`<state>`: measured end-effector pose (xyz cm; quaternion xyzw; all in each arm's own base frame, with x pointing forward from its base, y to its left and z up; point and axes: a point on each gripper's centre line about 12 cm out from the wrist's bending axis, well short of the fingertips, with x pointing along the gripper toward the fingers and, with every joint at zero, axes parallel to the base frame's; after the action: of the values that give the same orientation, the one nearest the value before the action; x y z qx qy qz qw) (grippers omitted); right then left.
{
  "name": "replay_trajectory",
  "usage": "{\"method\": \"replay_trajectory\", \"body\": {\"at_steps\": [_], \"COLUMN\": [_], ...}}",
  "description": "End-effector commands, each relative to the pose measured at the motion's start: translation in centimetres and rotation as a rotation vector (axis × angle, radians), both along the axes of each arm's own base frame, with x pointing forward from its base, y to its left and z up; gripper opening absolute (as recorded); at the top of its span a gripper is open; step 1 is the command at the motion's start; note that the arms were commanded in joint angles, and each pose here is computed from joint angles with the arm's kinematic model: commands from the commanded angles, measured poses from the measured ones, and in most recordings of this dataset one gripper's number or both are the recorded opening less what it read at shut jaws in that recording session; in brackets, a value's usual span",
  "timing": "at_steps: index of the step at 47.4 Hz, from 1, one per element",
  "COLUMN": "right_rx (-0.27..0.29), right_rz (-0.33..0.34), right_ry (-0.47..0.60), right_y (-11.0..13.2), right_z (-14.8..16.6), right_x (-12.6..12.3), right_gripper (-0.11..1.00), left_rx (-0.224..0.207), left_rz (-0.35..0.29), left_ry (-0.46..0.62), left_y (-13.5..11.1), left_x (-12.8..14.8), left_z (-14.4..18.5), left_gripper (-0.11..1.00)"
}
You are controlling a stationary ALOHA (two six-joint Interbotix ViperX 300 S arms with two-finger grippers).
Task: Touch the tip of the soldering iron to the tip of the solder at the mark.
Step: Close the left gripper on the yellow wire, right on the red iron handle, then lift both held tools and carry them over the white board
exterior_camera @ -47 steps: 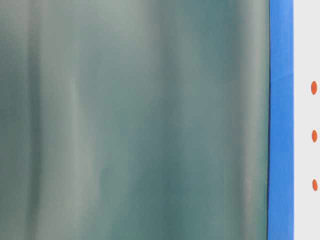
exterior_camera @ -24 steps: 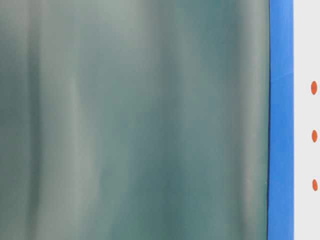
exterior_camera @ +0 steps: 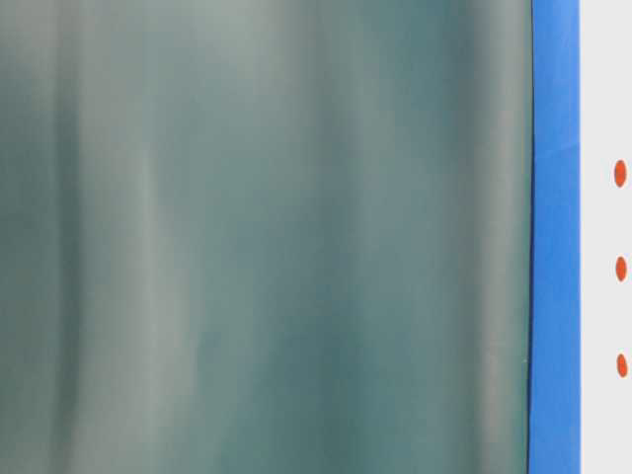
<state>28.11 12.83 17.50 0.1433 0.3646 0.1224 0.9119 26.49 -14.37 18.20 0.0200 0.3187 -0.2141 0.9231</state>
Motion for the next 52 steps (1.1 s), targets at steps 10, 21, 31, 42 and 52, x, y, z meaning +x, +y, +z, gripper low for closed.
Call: {"method": "replay_trajectory", "body": {"at_steps": [10,21,31,42,52], "right_rx": [-0.009,-0.061,-0.100,-0.150,-0.179], "right_rz": [-0.042,-0.114,-0.223,-0.329,-0.394], "right_ry": [-0.004,0.059,0.107,0.100,0.095], "right_y": [-1.7,-5.3,-9.7,-14.2,-16.9], "right_z": [1.6,1.8,1.6,1.8,2.0], "right_x": [1.3,2.4,2.8,3.1,3.0], "right_gripper": [0.06,0.06,0.06,0.06,0.06], "left_rx": [-0.043,-0.020,0.000,0.035,0.068], "left_rz": [0.047,0.190,0.339,0.430,0.481], "left_ry": [-0.031,0.026,0.057,0.050,0.044], "left_y": [0.3,4.0,8.8,12.7,15.3], "left_x": [1.4,3.9,5.7,6.5,6.8], "left_z": [2.0,1.9,1.9,1.8,1.8], "left_gripper": [0.03,0.03,0.03,0.03,0.03]}}
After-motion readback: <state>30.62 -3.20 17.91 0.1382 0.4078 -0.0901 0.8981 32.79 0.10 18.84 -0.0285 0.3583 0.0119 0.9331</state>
